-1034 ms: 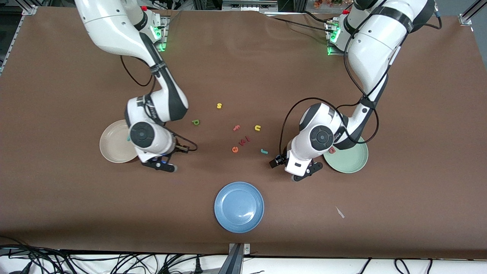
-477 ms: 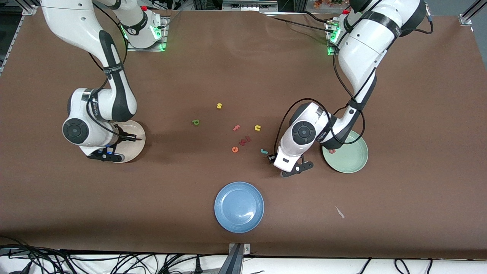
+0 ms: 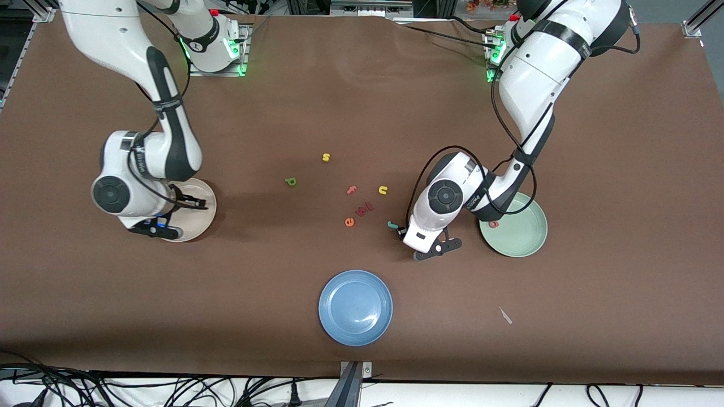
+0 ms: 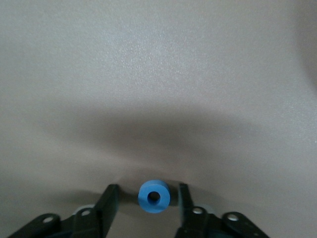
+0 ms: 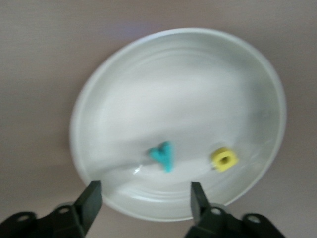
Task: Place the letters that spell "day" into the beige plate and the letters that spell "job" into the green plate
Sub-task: 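Place the o on the green plate while the right gripper reaches the d, then put the d on the white plate while the left gripper reaches the j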
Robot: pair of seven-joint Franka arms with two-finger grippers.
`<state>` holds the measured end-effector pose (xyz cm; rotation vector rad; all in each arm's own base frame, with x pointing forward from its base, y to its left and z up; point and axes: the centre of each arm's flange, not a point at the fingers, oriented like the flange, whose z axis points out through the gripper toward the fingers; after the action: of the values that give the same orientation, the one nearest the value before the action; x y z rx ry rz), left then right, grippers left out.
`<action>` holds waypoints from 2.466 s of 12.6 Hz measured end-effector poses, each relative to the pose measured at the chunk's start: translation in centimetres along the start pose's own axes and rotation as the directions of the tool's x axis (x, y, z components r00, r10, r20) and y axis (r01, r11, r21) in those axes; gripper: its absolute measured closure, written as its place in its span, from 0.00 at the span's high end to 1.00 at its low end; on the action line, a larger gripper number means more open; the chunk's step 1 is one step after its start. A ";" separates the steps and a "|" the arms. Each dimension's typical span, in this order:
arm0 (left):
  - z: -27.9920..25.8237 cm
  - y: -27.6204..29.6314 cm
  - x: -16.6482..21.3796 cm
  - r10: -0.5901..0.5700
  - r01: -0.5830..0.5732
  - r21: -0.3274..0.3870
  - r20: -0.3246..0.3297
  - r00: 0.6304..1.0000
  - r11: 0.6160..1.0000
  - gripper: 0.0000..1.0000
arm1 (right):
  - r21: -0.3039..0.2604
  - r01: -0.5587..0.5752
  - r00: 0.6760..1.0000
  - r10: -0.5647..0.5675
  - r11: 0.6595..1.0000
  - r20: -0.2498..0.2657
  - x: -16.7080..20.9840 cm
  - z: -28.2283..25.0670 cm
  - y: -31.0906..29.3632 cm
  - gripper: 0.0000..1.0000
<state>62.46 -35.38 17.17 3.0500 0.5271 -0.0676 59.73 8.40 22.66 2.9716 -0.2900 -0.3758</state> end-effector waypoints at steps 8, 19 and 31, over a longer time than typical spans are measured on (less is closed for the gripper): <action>-2.2 -2.1 2.3 -0.032 0.031 0.058 0.022 0.999 0.998 0.25 | 0.176 -0.426 0.901 0.433 0.887 -0.005 -5.2 -1.5 -14.1 1.00; -5.3 -16.8 6.6 -0.019 -0.095 0.363 0.298 0.954 0.927 0.25 | 0.201 -0.846 0.527 0.835 0.495 0.161 -8.4 -0.9 -19.3 1.00; -1.9 -22.8 7.3 -0.001 -0.108 0.353 0.294 0.956 0.929 0.63 | 0.314 -0.820 0.524 0.849 0.480 0.071 -14.8 5.8 -18.6 1.00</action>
<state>61.68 -11.37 17.82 3.3160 0.4503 -0.6749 47.42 28.94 17.67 2.6158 -1.8518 -0.0435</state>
